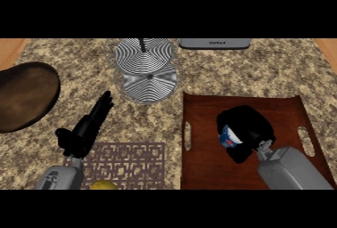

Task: Pick the can from the tray and place it in the tiered basket

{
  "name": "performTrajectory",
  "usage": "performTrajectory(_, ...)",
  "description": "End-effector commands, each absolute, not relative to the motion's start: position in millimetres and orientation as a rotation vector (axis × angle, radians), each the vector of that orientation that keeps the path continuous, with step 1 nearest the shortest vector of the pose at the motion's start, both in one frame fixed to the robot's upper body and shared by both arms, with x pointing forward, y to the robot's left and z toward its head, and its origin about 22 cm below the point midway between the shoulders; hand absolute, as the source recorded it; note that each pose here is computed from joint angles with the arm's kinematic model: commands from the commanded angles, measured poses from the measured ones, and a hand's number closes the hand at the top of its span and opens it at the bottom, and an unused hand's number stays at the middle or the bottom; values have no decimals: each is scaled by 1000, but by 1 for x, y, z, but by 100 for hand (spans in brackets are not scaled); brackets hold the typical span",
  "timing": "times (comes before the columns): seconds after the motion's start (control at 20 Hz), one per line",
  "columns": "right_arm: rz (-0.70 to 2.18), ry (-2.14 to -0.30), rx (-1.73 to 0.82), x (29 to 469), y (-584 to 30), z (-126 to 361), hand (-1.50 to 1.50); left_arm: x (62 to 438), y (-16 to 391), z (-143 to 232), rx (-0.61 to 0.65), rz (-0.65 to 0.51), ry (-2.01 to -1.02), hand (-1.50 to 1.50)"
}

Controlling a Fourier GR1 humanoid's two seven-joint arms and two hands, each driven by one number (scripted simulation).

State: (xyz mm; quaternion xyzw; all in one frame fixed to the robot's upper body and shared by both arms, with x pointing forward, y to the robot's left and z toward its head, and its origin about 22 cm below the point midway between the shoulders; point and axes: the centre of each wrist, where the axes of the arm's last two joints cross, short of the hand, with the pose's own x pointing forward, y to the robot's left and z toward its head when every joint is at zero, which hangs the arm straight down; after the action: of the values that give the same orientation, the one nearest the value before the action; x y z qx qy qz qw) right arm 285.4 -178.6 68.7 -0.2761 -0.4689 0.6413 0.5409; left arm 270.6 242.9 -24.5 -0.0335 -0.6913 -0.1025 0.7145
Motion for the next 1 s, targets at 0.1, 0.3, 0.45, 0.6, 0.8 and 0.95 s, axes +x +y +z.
performTrajectory(0.1,1526,-1147,-647,292,-178,76,150,269,231,-38,-74,-220,-1535,0)
performTrajectory(0.3,1383,-1116,-790,280,-180,82,150,270,254,-18,-72,-208,-1526,0)
performTrajectory(0.45,1059,-897,-981,261,-194,58,150,266,243,-19,-26,-186,-1528,0)
performTrajectory(0.6,774,-777,-1121,252,-206,61,150,256,257,-28,-10,-184,-1520,0)
performTrajectory(0.8,465,-975,-1059,223,-170,95,150,257,242,-27,-53,-197,-1523,0)
performTrajectory(0.95,309,-1195,-994,210,-154,137,150,260,249,-23,-61,-213,-1524,0)
